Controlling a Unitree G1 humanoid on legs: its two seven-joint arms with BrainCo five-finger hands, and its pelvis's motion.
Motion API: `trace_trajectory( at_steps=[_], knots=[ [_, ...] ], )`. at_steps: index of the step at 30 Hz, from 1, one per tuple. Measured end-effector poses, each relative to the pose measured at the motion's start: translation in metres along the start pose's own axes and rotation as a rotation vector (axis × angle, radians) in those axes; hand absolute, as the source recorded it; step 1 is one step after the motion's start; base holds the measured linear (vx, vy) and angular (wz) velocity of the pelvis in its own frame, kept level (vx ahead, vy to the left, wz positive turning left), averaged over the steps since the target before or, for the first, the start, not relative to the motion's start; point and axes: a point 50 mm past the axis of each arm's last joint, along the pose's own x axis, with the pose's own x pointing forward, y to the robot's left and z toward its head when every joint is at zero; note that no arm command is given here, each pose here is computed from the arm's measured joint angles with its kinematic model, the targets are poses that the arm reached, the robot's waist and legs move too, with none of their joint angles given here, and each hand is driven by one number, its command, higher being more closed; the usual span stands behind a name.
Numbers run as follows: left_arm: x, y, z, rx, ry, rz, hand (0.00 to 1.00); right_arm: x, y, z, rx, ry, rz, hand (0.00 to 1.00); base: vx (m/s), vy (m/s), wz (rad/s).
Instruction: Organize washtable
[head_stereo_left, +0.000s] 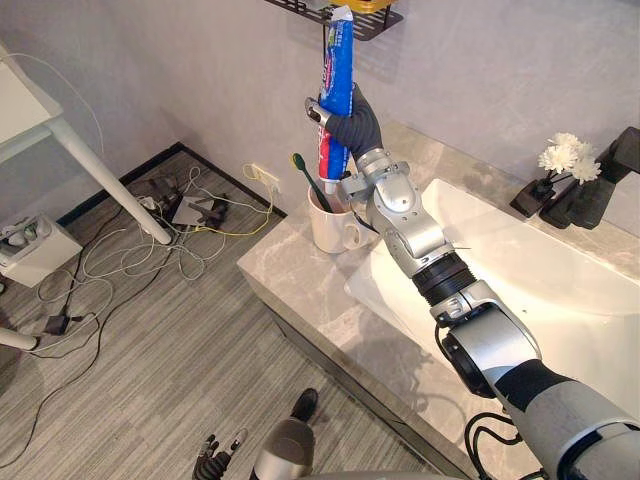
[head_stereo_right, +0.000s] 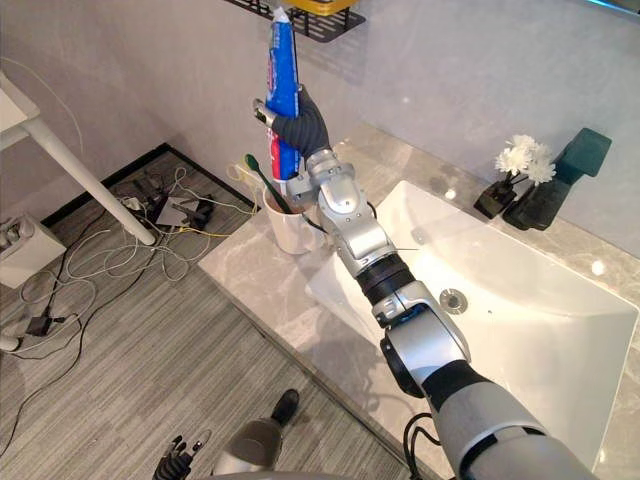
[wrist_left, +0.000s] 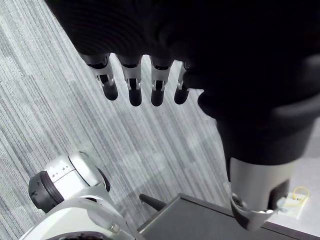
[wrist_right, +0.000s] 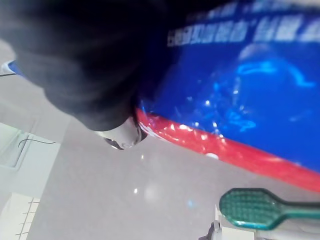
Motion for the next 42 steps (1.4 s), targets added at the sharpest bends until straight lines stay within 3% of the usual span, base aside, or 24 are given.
trace_trajectory(
  at_steps=[29,30,42],
  knots=[
    [0.000,-0.003,-0.001,0.015,0.001,-0.015,0.00,-0.008,0.005,-0.016,-0.059,0.049,0.028,1.00,0.00,0.000,0.00],
    [0.000,-0.003,-0.001,0.015,0.001,-0.015,0.00,-0.008,0.005,-0.016,-0.062,0.049,0.029,0.00,0.00,0.000,0.00],
    [0.000,-0.003,-0.001,0.015,0.002,-0.015,0.00,-0.011,0.002,-0.023,-0.089,0.075,0.022,0.00,0.00,0.000,0.00]
  ],
)
